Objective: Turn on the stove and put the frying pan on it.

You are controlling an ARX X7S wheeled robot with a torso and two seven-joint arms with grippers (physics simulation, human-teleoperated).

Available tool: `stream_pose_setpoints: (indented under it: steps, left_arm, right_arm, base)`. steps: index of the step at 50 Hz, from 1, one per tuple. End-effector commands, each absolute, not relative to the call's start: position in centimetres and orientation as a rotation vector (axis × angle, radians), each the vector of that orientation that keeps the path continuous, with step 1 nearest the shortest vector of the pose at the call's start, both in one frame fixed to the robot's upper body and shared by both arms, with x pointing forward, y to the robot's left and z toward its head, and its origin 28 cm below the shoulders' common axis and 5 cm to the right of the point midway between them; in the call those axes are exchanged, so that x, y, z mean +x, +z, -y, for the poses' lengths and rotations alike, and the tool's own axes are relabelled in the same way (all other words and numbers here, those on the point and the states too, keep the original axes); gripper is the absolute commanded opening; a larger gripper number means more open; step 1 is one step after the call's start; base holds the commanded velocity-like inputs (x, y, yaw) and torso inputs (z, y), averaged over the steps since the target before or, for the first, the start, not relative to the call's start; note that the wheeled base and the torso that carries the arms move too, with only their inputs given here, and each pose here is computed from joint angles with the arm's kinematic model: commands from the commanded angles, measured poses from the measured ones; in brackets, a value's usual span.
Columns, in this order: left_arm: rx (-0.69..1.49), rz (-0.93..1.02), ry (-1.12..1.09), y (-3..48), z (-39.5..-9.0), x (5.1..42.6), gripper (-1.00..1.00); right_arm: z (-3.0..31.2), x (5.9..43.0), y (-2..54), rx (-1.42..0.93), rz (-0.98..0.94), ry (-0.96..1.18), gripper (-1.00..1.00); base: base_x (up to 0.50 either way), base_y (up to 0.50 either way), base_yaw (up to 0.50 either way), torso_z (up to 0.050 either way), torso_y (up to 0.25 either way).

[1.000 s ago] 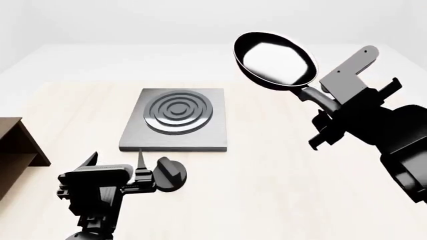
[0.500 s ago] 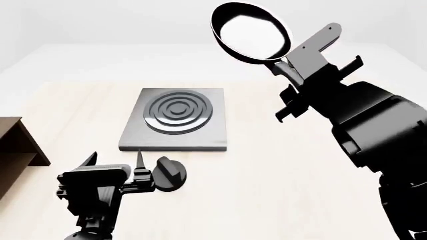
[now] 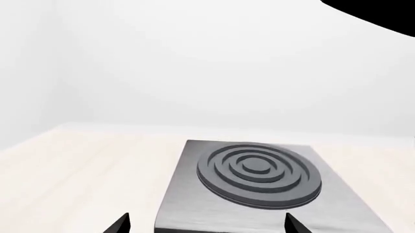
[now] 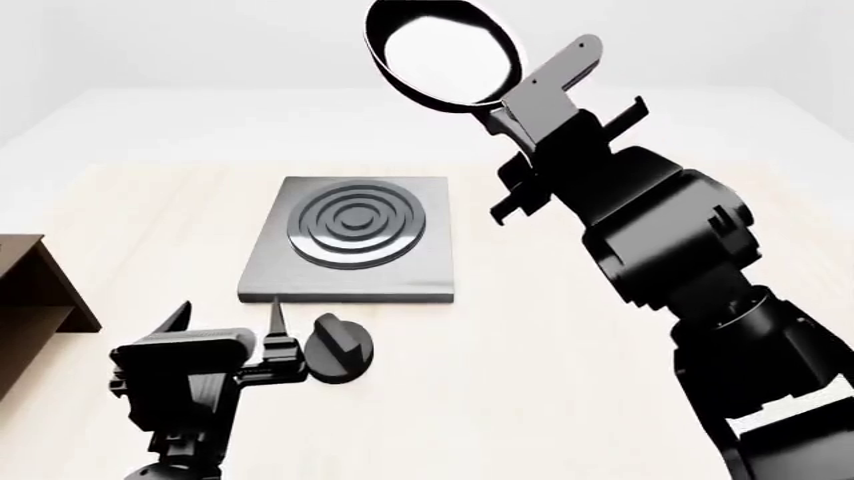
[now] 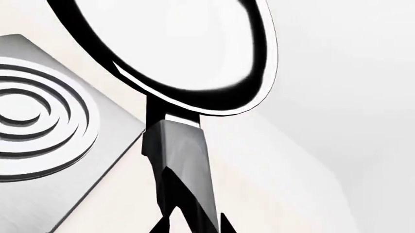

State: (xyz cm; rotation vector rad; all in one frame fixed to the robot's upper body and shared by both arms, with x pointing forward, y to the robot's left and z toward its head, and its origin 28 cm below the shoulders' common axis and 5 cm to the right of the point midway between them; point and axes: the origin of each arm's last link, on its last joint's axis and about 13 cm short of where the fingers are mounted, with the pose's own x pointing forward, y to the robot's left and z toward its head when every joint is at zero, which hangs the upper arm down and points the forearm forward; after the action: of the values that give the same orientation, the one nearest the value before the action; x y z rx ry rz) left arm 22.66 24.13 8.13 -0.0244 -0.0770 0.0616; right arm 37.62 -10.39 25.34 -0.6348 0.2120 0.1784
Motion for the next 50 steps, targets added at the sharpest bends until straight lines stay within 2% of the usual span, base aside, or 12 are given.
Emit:
stream_pose_setpoints:
  steps: [1, 12, 30, 50]
  left_arm:
    - [-0.034, 0.09, 0.062, 8.1, -24.2, 22.6, 1.0]
    - [-0.066, 0.059, 0.035, 8.1, -24.3, 22.6, 1.0]
    - [-0.116, 0.116, 0.012, 8.5, -24.5, 22.2, 1.0]
    - [-0.116, 0.136, 0.014, 8.7, -24.6, 22.2, 1.0]
  right_arm:
    - [8.5, 39.1, 27.2, -0.668, -0.108, 0.106, -1.0]
    - [6.1, 40.0, 26.1, -0.688, -0.108, 0.137, -1.0]
    - [3.5, 40.1, 25.5, -0.694, -0.084, 0.144, -1.0]
    - [2.0, 39.7, 24.7, -0.706, -0.076, 0.191, -1.0]
  base:
    - [0.0, 0.0, 0.0, 0.0, 0.0]
    - [0.0, 0.0, 0.0, 0.0, 0.002]
    - [0.0, 0.0, 0.0, 0.0, 0.002]
    - [0.0, 0.0, 0.0, 0.0, -0.23]
